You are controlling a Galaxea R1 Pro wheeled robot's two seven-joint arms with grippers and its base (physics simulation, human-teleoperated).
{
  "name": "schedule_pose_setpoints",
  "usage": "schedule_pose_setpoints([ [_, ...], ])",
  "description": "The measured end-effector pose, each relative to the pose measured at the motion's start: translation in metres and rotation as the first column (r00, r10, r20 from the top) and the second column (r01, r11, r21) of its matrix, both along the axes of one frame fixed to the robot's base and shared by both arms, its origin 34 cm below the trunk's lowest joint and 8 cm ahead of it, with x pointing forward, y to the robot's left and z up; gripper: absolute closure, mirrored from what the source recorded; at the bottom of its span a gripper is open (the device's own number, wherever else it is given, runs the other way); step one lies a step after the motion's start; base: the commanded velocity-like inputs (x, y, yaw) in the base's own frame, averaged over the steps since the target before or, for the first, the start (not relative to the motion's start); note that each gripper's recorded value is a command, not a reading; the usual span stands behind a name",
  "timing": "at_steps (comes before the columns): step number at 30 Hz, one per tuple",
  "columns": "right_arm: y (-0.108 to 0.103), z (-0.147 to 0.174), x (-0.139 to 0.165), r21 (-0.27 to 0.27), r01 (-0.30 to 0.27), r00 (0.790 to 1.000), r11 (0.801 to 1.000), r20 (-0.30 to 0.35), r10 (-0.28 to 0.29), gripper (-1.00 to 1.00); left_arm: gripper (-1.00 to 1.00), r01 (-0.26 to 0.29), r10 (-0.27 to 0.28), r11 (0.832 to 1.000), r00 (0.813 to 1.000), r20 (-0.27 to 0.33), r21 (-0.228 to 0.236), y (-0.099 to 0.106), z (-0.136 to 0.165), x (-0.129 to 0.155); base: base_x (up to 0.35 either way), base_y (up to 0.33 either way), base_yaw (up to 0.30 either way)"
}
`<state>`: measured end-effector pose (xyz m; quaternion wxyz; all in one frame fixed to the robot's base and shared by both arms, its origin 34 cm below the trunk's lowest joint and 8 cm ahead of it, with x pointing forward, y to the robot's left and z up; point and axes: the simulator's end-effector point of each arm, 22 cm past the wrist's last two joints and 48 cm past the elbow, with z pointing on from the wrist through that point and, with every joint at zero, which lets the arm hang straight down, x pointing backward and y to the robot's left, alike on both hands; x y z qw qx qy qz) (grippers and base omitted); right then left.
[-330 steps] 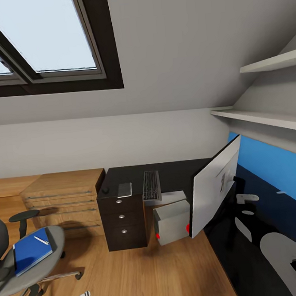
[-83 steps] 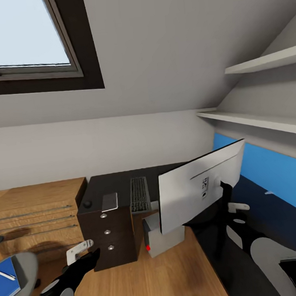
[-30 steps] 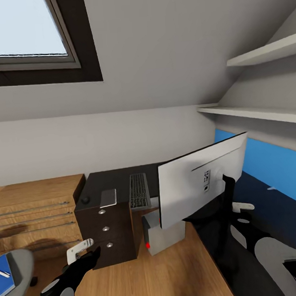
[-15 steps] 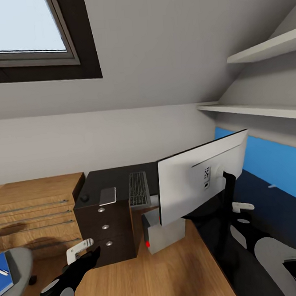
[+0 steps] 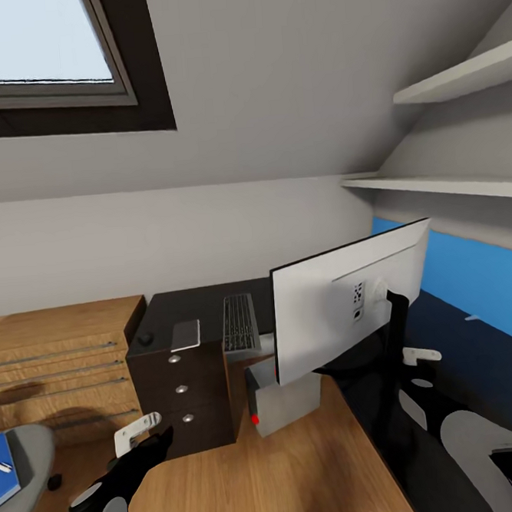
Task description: In the bedroom, organize the workspace by keeping the computer under the desk, ensuring the monitor is on the desk, placing the keyboard on the desk next to the monitor, placing the mouse on the desk next to the keyboard, moving the folder from the swivel chair onto the desk next to the mouse, stacking the notebook on top of the folder with the pen on top of the notebook, and positioning the swivel chair next to the desk.
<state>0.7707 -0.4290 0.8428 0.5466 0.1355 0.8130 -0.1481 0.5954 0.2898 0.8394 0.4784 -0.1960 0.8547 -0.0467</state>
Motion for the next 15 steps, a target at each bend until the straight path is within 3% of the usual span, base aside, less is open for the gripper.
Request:
schedule_pose_setpoints([
  [15,-0.01,-0.023,-0.003,-0.009,0.011,1.0,1.0,0.0,-0.011,-1.0,-1.0,-0.001,0.001,1.0,1.0,0.001,0.003,0.002,-0.024,-0.001,0.0,0.0,0.0],
])
